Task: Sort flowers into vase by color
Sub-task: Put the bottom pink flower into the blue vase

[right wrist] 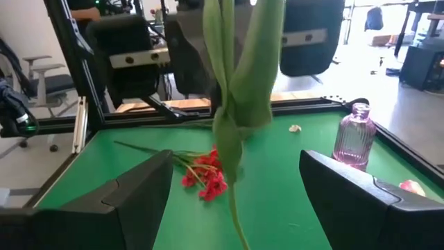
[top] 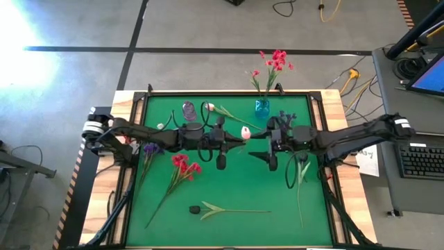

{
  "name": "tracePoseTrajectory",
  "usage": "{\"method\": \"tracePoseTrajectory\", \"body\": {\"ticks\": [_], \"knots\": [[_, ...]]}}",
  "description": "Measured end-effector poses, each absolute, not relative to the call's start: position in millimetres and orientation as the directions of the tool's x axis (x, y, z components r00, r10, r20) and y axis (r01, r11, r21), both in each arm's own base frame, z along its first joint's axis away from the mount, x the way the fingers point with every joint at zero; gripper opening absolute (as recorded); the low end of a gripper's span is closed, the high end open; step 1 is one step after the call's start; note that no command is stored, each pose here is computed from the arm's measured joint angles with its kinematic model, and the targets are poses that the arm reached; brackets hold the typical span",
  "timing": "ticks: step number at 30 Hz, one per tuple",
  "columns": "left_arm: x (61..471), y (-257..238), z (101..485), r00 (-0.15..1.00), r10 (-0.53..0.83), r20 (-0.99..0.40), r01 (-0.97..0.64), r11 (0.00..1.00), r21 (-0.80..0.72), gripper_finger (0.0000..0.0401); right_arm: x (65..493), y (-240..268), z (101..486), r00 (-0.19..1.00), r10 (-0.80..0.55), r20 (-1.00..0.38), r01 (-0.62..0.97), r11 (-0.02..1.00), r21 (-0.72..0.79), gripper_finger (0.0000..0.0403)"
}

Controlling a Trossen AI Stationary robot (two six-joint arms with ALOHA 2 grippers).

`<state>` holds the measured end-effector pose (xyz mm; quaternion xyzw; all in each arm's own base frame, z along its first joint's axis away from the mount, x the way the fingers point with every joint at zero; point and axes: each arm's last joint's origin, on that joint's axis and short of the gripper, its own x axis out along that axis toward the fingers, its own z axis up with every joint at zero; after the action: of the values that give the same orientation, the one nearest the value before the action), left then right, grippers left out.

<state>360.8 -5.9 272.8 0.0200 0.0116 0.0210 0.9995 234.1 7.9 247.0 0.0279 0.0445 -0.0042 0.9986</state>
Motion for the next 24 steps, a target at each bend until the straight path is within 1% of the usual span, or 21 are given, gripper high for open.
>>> {"method": "tracePoseTrajectory", "body": {"ticks": [4,8,10,13,19,21,24], "knots": [[361.5,-4.6,275.3,0.997,0.076,-0.014,-0.076,0.996,0.042,0.0,244.7,8.1,250.2,0.997,-0.013,-0.071,0.016,0.999,0.049,0.0295],[361.8,-4.8,276.8,0.997,0.077,-0.001,-0.077,0.996,0.042,0.0,256.4,5.8,252.2,0.995,-0.064,-0.071,0.067,0.997,0.044,0.0265],[361.7,-4.9,277.1,0.997,0.076,0.001,-0.075,0.996,0.04,0.0,260.4,4.8,251.0,0.993,-0.083,-0.081,0.087,0.995,0.042,0.0237],[361.7,-4.9,277.2,0.997,0.076,0.001,-0.076,0.996,0.039,0.0,263.3,4.7,250.9,0.993,-0.085,-0.084,0.089,0.995,0.048,0.0179],[361.3,-4.3,279.8,0.996,0.089,0.023,-0.09,0.996,0.013,0.0001,264.1,4.1,250.1,0.991,-0.102,-0.089,0.106,0.993,0.05,0.0031],[360.9,-4.3,280.3,0.996,0.089,0.023,-0.09,0.996,0.011,0.0011,263.8,4.2,250.8,0.991,-0.101,-0.086,0.106,0.993,0.054,0.0021],[360.3,-4.6,281.6,0.996,0.088,0.026,-0.088,0.996,0.003,0.0044,261.7,3.0,254.0,0.992,-0.106,-0.074,0.112,0.99,0.082,0.002]]}}
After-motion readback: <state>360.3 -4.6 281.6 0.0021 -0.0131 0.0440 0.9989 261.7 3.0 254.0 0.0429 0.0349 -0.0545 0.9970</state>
